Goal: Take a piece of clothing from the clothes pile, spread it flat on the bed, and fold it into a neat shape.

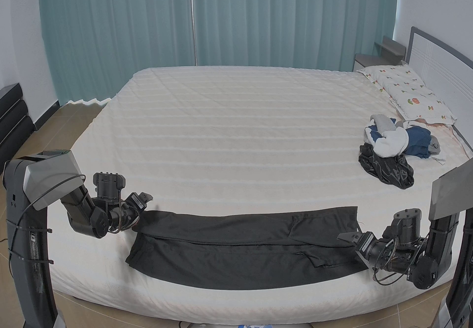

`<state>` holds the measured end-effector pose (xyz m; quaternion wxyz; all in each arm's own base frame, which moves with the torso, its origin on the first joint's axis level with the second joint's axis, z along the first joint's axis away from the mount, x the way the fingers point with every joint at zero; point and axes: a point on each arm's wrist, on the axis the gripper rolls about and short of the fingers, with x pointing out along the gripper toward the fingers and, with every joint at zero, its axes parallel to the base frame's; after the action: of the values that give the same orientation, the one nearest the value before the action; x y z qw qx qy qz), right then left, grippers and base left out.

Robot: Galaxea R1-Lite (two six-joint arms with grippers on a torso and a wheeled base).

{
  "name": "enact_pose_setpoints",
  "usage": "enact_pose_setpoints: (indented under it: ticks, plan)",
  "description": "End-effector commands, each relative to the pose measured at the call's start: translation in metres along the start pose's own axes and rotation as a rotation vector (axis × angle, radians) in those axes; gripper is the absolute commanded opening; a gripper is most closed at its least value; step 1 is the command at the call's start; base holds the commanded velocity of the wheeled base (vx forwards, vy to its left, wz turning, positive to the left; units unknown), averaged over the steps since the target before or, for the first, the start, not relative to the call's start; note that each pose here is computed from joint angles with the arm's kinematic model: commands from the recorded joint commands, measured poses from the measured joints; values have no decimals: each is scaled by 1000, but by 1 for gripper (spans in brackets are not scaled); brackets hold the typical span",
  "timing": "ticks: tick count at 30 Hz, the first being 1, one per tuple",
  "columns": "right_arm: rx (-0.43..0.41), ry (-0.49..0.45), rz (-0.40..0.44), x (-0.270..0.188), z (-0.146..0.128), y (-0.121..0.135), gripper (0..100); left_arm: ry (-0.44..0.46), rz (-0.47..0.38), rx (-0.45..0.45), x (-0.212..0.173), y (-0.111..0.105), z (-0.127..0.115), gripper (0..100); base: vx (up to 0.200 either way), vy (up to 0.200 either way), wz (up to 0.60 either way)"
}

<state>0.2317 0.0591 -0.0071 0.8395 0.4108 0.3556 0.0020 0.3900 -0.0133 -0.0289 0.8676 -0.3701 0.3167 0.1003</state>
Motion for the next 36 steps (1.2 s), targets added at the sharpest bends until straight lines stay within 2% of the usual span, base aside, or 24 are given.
enact_pose_setpoints:
  ticks: [1, 2, 6, 14, 21, 30, 34, 36]
  plan:
    - [25, 35, 15, -9, -12, 6, 100, 1, 1, -2, 0, 0, 0, 100, 0, 0, 0]
    - [62, 39, 10, -9, -13, 5, 100, 1, 1, -2, 0, 0, 0, 100, 0, 0, 0]
    - [59, 82, -22, -2, -25, 0, 100, 1, 1, -2, 0, 0, 0, 100, 0, 0, 0]
    - [24, 42, -77, 15, -45, -7, 100, 0, 2, -2, 0, 0, 0, 100, 0, 0, 0]
    - [23, 24, -68, 16, -43, -4, 100, 1, 3, -2, 1, 1, -1, 100, 0, 0, 0]
    - [28, -36, 39, -11, -30, 17, 100, 1, 3, -2, 1, 1, -1, 100, 0, 0, 0]
    - [26, -18, 28, -4, -32, 14, 100, 1, 3, -2, 1, 1, -1, 100, 0, 0, 0]
    - [20, 5, -11, 8, -37, 7, 100, 1, 3, -2, 1, 1, -1, 100, 0, 0, 0]
